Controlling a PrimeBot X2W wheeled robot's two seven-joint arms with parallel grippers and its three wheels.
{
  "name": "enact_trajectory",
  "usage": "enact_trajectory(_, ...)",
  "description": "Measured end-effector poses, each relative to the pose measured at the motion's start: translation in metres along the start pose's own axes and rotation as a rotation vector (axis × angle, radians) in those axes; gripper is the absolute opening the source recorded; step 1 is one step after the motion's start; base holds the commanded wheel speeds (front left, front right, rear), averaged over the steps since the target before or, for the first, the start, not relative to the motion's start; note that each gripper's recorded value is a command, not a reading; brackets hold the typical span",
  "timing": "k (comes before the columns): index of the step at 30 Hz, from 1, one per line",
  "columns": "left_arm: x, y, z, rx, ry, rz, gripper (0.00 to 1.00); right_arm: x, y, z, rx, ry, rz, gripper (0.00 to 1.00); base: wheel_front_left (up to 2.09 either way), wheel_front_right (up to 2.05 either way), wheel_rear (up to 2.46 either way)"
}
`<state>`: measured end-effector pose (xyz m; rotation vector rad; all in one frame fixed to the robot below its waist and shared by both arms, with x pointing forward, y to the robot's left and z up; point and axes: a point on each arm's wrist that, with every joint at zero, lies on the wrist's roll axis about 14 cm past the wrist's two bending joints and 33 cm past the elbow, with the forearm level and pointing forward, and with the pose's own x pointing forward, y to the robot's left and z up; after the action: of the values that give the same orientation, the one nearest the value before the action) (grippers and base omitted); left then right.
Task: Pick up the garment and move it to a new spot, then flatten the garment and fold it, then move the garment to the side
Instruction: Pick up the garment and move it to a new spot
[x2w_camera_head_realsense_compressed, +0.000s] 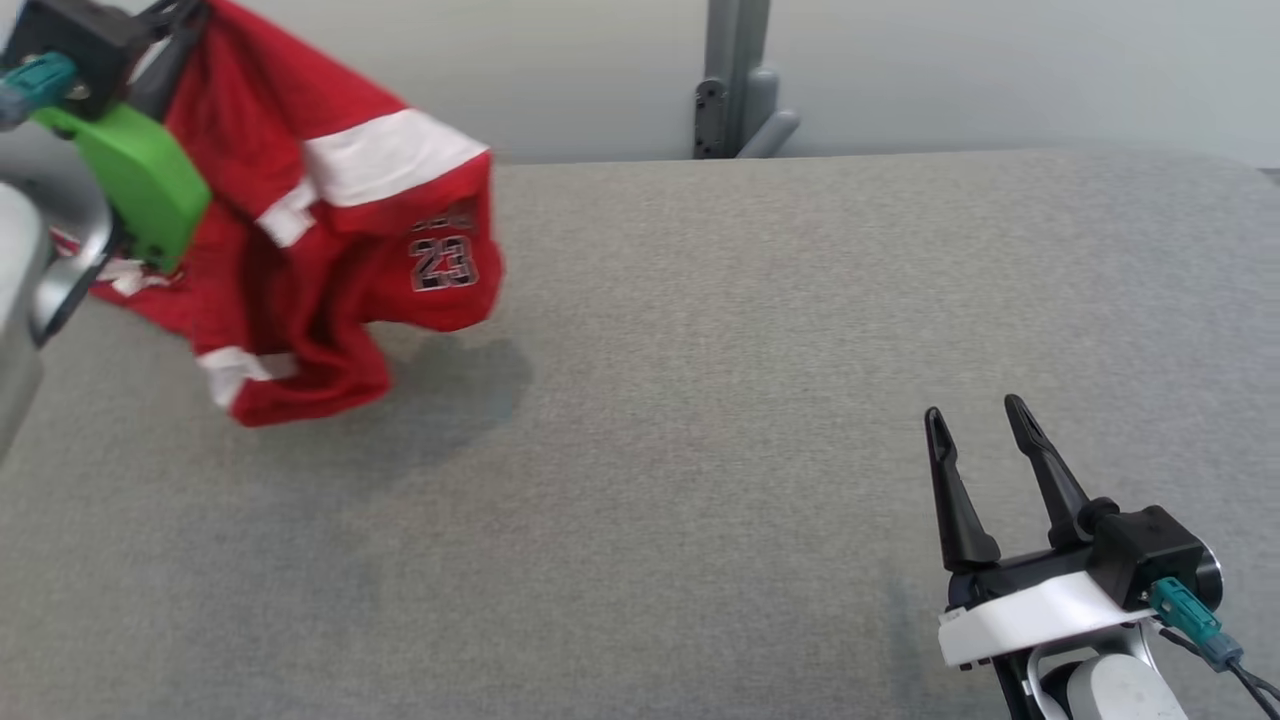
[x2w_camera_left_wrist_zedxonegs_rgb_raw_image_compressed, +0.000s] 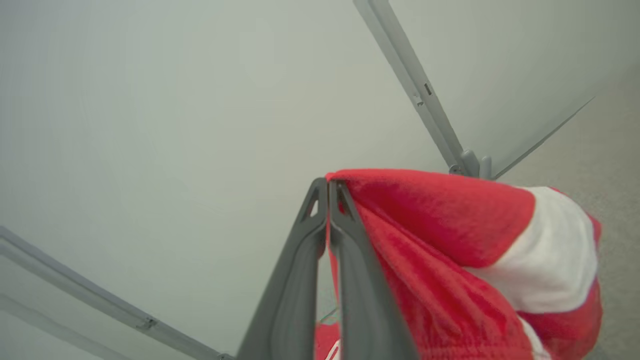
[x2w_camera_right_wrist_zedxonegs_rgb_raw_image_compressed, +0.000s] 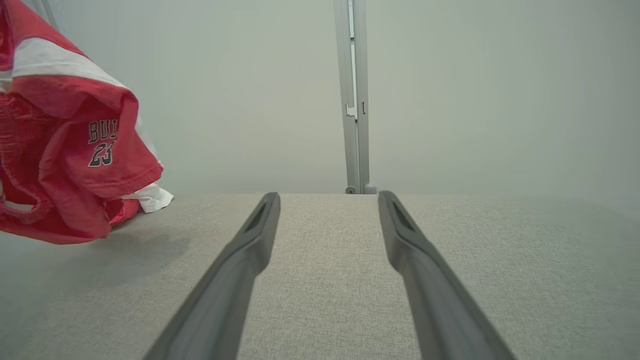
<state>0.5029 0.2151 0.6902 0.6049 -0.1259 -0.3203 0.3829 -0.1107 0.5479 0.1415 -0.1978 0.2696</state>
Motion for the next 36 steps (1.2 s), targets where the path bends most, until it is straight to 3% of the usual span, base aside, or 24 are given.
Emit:
enact_trajectory(9,0.037,-0.108,0.099,-0.067,-0.239,-0.267,0.0,-0.026,-0.037,0.019,-0.029,-0.037,-0.127,1.0,0.0,0.0,0.0)
enact_trajectory(15,0.051,-0.181,0.132,-0.234,-0.372,-0.395,0.0,-0.034,-0.055,0.019,-0.033,-0.034,-0.186,1.0,0.0,0.0,0.0)
enact_trajectory(18,0.061,-0.214,0.111,-0.331,-0.335,-0.437,0.0,-0.03,-0.059,0.015,-0.03,-0.024,-0.195,1.0,0.0,0.0,0.0)
enact_trajectory(23,0.071,-0.266,0.029,-0.44,-0.133,-0.475,0.0,-0.024,-0.068,0.004,-0.027,0.005,-0.214,1.0,0.0,0.0,0.0)
enact_trajectory(30,0.069,-0.309,-0.074,-0.539,0.136,-0.444,0.0,-0.021,-0.079,-0.015,-0.031,0.059,-0.241,1.0,0.0,0.0,0.0)
enact_trajectory(33,0.069,-0.314,-0.083,-0.572,0.167,-0.424,0.0,-0.021,-0.081,-0.019,-0.034,0.071,-0.245,1.0,0.0,0.0,0.0)
enact_trajectory(35,0.069,-0.314,-0.082,-0.592,0.167,-0.411,0.81,-0.02,-0.081,-0.019,-0.038,0.071,-0.241,1.0,0.0,0.0,0.0)
enact_trajectory(36,0.07,-0.313,-0.081,-0.604,0.167,-0.402,1.0,-0.02,-0.08,-0.019,-0.038,0.071,-0.239,1.0,0.0,0.0,0.0)
